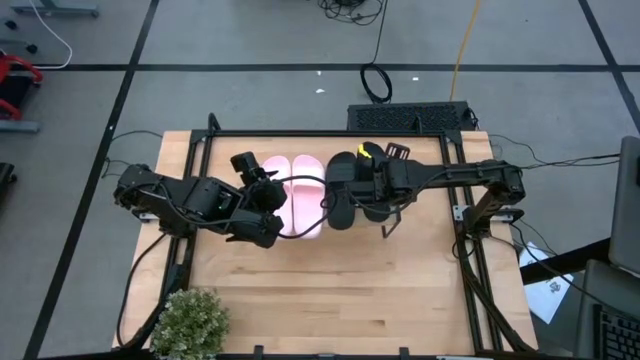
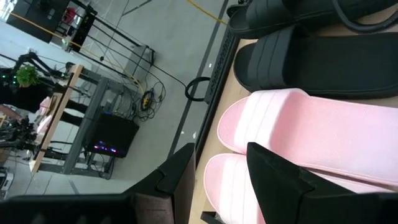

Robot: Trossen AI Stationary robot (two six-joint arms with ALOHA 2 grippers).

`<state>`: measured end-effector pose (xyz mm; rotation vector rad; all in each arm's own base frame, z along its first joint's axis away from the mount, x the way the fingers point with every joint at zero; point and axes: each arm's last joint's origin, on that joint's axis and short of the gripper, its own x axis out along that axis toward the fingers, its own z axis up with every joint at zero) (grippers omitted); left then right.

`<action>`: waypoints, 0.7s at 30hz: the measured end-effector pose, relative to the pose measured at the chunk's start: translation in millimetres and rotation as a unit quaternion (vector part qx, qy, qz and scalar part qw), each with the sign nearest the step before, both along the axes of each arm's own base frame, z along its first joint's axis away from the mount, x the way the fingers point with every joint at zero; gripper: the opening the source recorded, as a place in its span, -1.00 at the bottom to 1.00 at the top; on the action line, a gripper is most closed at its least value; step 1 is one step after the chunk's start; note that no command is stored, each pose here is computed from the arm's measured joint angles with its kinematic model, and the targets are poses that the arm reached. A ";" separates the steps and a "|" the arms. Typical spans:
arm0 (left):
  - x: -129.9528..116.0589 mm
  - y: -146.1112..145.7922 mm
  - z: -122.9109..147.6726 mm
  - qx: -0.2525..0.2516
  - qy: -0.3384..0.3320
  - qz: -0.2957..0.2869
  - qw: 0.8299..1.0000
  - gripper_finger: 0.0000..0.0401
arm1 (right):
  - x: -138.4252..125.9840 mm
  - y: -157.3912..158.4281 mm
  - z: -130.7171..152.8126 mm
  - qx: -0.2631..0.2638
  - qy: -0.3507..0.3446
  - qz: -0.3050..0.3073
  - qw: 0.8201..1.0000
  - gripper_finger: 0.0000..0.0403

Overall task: Pick and place slides into the shelf
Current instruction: Put the black slipper on the shelf

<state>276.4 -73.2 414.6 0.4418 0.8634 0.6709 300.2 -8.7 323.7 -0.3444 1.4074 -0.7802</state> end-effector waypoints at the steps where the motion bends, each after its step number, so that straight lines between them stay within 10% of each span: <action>1: 0.0 0.0 0.0 0.000 0.000 0.000 1.000 -0.24 | 0.0 0.1 -0.1 0.003 0.001 0.001 1.000 -1.00; 21: 0.0 0.1 0.1 0.002 0.000 0.000 1.000 -0.24 | -2.1 -18.5 0.1 0.029 0.012 -0.017 0.999 -1.00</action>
